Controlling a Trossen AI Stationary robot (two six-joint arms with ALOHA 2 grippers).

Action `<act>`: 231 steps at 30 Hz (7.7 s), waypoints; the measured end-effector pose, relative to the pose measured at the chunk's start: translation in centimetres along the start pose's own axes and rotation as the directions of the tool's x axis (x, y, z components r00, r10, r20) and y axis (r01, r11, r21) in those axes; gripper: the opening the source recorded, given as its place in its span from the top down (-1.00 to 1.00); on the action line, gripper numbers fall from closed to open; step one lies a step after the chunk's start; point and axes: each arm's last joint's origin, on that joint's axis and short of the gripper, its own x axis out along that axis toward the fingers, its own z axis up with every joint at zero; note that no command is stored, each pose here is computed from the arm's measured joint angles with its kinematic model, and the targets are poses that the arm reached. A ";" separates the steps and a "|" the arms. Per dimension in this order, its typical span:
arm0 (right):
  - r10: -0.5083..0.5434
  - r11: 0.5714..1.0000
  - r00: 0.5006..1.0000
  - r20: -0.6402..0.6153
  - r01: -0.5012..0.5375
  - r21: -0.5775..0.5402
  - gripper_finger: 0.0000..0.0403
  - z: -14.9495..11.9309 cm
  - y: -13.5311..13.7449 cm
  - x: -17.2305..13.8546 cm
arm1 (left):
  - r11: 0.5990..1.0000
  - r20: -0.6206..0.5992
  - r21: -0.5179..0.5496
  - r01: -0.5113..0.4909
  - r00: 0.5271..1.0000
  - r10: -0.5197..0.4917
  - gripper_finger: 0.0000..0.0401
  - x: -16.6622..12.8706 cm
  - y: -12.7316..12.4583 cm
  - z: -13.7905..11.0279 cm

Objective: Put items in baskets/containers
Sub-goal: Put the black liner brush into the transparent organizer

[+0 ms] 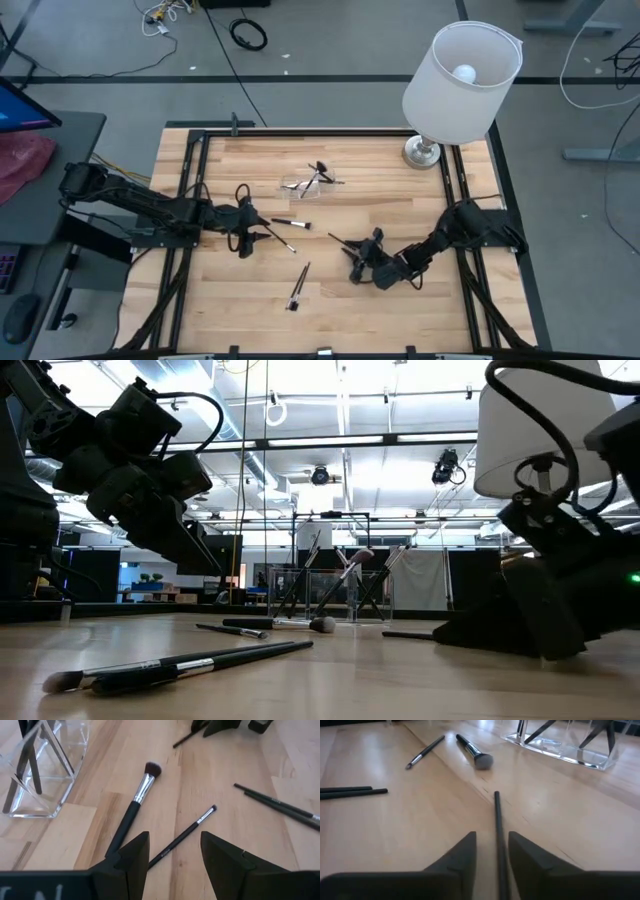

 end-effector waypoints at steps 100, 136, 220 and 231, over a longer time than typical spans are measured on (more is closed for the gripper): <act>0.370 0.906 0.918 0.145 -0.322 -0.273 0.39 20.4 2.7 3.5 | 0.986 -0.093 0.158 0.060 0.995 -0.045 0.89 9.3 -5.4 5.1; 0.344 0.938 0.741 0.577 -0.305 -0.168 0.37 24.4 0.2 3.3 | 0.977 0.380 0.156 -0.145 0.922 0.076 0.89 -2.1 -4.8 12.5; 0.414 0.910 0.750 0.516 -0.345 -0.228 0.86 25.0 1.7 0.3 | 0.891 0.411 0.382 -0.244 0.909 0.073 0.62 -3.1 -7.3 11.8; 0.390 0.921 0.769 0.506 -0.325 -0.216 0.93 24.9 1.5 0.5 | 0.867 0.446 0.323 -0.379 0.869 0.214 0.19 -3.9 -7.2 12.1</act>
